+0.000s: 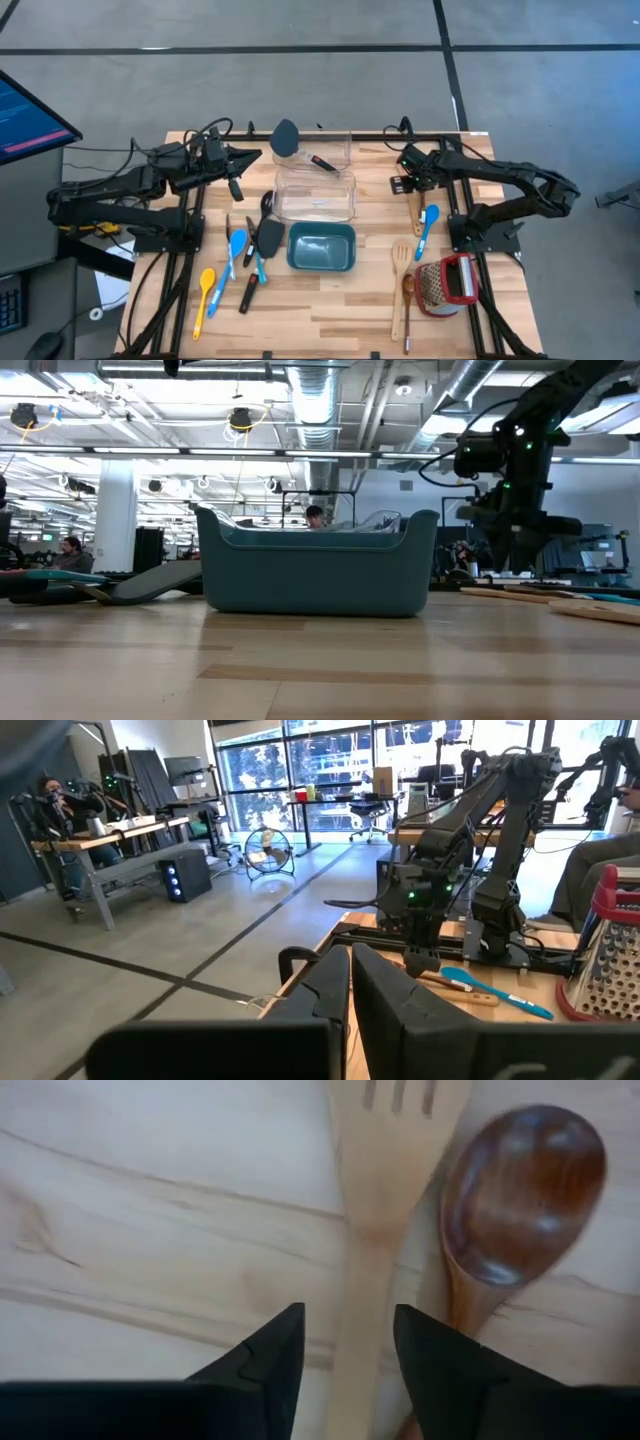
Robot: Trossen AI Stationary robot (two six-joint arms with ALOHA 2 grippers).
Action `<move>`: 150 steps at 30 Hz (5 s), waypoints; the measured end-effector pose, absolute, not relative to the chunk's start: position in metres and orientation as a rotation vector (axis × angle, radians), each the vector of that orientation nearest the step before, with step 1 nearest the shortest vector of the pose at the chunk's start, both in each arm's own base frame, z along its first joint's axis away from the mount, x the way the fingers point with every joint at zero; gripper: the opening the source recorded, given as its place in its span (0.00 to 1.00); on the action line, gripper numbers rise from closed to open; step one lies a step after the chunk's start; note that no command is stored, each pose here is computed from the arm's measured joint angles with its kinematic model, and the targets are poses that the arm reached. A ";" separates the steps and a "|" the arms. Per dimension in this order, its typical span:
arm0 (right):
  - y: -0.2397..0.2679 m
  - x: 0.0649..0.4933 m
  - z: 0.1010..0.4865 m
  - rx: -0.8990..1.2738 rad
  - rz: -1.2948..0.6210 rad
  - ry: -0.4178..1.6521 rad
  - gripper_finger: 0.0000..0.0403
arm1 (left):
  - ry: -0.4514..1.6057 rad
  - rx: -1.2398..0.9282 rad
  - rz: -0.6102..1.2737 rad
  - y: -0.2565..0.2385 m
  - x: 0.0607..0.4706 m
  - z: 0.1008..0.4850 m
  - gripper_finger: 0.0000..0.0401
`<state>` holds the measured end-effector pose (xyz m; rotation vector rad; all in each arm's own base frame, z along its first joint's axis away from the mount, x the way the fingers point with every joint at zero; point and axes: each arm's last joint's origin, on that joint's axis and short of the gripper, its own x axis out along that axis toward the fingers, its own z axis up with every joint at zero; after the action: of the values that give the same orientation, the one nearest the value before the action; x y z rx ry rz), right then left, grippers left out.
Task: Pick & Place Kitchen Items
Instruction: Put the top wooden slotted spatula into the bottom transparent bin
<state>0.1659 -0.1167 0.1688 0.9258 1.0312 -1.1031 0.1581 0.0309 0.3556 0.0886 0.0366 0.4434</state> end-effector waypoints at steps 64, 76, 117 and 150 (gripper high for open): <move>-0.108 0.175 0.170 0.864 -1.108 0.893 0.14 | 0.037 0.088 0.443 0.031 0.158 0.356 0.01; -0.116 0.184 0.241 0.676 -1.057 0.649 0.14 | 0.037 0.088 0.443 0.031 0.158 0.356 0.01; -0.083 0.383 0.304 0.068 -0.327 0.643 0.14 | 0.037 0.092 0.460 0.031 0.158 0.356 0.01; -0.081 0.397 0.250 0.105 -0.250 0.737 0.14 | 0.037 0.091 0.455 0.031 0.158 0.356 0.01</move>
<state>0.3969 -0.0812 0.2497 0.1050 0.7374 -0.2503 0.1580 0.0312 0.3557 0.0912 0.0373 0.4552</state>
